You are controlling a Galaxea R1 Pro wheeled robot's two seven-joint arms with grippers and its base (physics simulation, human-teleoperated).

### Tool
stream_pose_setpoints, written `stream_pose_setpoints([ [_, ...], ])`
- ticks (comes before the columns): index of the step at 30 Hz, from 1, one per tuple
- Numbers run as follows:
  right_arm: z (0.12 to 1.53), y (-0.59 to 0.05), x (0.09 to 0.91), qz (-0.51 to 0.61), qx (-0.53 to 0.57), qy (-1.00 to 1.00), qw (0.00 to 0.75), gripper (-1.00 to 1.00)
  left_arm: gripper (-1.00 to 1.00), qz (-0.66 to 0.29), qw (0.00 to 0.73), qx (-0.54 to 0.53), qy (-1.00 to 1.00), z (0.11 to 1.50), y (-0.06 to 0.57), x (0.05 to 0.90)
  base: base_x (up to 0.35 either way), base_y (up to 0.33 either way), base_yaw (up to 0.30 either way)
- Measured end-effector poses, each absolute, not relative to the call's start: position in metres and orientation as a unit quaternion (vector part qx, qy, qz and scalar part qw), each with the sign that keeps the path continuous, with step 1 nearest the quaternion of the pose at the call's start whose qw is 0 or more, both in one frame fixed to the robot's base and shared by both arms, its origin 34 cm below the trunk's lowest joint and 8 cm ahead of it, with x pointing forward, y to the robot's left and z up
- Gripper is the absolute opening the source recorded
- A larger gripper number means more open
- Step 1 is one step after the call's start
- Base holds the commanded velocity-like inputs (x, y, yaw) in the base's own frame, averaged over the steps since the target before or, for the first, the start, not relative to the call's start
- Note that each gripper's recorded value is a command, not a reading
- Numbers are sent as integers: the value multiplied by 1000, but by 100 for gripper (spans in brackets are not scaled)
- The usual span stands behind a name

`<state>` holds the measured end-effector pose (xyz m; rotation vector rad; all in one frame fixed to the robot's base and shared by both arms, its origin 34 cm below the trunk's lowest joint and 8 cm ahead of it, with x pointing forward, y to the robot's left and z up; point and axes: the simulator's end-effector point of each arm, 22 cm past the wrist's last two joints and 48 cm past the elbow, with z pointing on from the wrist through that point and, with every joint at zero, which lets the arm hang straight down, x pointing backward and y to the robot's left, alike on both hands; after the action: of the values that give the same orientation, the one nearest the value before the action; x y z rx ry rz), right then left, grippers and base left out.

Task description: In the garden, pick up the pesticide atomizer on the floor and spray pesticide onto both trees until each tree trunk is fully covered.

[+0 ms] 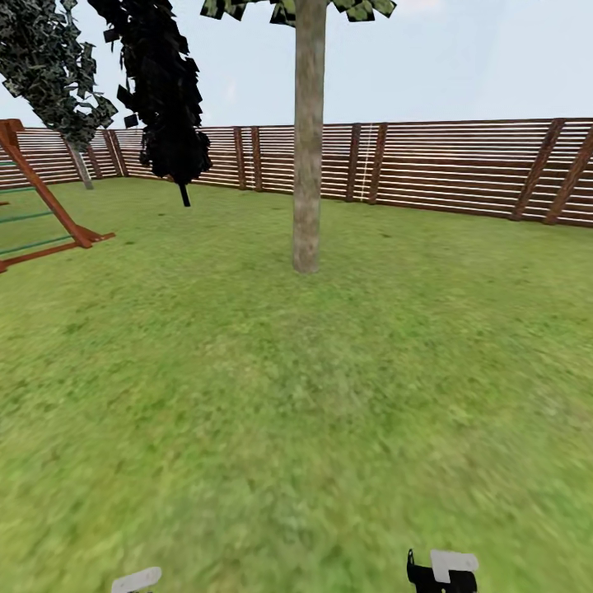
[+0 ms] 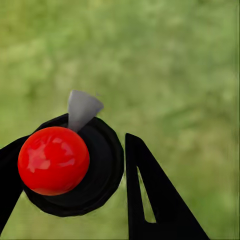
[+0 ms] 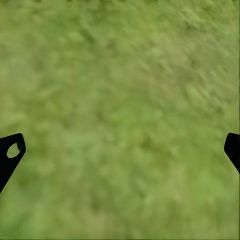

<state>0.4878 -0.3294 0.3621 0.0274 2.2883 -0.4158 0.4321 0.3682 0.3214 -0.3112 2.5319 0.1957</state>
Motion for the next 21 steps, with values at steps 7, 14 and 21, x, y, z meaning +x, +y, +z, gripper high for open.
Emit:
stream_pose_setpoints([
  [7,362,-329,488,-164,11,903,397,100,-100,73,287,-117,948,321,368,432,337,0,0],
  [14,362,-329,488,-164,11,903,397,100,-100,73,287,-117,948,321,368,432,337,0,0],
  [21,362,-329,488,-164,11,903,397,100,-100,73,287,-117,948,321,368,432,337,0,0],
])
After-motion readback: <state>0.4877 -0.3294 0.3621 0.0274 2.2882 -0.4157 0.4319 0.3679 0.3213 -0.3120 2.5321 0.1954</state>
